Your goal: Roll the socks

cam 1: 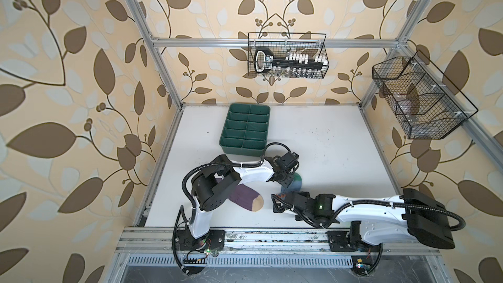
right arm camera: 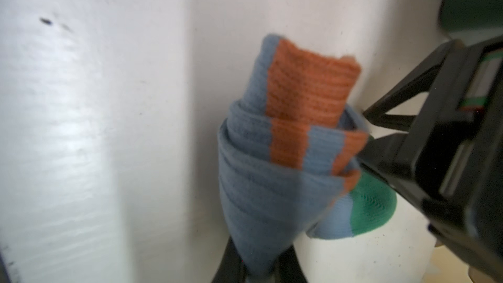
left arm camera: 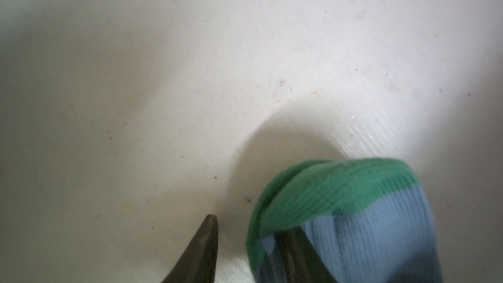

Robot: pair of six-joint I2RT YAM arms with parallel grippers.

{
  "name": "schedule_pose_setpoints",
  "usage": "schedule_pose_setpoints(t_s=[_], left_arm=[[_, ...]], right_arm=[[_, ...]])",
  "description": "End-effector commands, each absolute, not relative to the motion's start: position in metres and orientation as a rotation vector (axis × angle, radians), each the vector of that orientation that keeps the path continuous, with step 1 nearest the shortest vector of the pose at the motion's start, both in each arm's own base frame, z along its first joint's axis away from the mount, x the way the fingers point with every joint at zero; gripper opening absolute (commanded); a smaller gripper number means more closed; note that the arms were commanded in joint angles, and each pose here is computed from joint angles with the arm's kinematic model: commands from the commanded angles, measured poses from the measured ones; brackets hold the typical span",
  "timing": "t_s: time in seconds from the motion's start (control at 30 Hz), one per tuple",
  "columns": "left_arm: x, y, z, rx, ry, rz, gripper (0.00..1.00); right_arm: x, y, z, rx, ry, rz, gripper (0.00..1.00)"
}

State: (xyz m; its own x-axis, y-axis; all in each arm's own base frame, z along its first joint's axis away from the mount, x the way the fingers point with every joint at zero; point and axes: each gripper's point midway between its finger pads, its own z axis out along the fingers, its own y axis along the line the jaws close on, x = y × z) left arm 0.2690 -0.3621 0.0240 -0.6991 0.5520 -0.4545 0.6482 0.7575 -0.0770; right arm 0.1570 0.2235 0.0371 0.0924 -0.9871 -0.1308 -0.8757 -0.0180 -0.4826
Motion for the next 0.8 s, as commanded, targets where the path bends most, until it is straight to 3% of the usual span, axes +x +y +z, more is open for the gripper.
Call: schedule_pose_setpoints(t_s=[0.0,0.17,0.43,0.77], left_arm=[[0.266,-0.353,0.012,0.957,2.584,-0.287,0.41],[0.270,-0.352,0.029,0.967,2.550,-0.300,0.43],[0.271,-0.339,0.056,0.970,2.510,-0.289,0.47],[0.258,-0.319,0.141,1.024,2.313,-0.367,0.60]], right_arm=[[0.129,0.213,0.022,-2.070,1.991,-0.221,0.00],[0.113,0.208,0.015,-2.146,2.088,-0.165,0.00],[0.125,0.206,0.009,-2.180,2.192,-0.234,0.00],[0.132,0.215,0.019,-2.166,2.223,-0.250,0.00]])
